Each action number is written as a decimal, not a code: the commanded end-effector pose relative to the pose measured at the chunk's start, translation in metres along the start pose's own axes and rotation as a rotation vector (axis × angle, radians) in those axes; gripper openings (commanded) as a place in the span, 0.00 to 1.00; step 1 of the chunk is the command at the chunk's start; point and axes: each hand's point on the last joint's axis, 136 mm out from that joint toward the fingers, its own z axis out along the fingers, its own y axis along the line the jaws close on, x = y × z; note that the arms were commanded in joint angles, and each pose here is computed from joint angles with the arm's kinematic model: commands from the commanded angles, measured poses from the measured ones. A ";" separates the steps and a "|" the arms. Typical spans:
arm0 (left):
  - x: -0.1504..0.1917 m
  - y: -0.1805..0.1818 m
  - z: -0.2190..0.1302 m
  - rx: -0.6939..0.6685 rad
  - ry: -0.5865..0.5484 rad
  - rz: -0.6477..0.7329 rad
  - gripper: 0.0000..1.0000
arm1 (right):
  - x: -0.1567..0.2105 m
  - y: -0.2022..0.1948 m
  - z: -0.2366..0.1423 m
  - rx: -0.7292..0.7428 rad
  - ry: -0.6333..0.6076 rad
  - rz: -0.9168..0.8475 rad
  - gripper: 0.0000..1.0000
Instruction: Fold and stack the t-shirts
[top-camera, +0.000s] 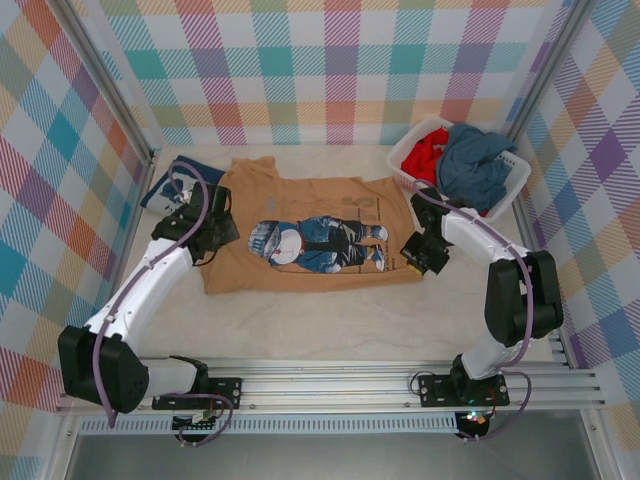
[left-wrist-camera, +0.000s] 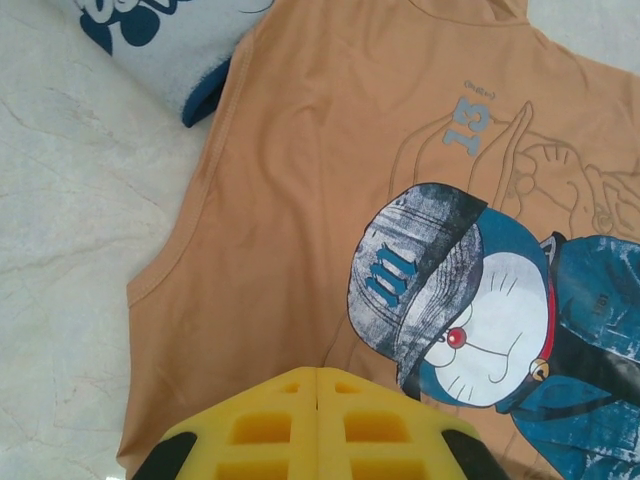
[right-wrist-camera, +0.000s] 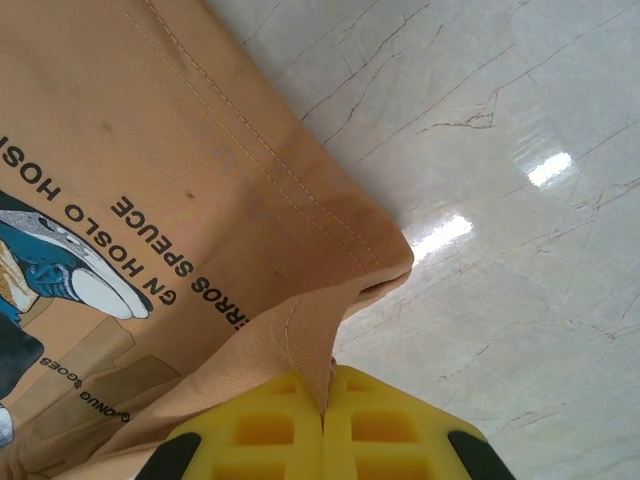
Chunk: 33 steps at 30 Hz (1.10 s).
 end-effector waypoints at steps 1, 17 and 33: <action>-0.024 -0.013 0.007 0.015 -0.047 0.024 0.00 | -0.003 0.002 -0.004 -0.002 0.010 -0.009 0.00; -0.061 -0.016 0.033 -0.065 -0.089 0.102 0.00 | -0.028 0.025 0.005 -0.028 0.018 0.025 0.00; -0.084 -0.007 0.047 -0.139 -0.102 0.093 0.00 | -0.047 0.037 0.004 -0.027 -0.009 0.020 0.00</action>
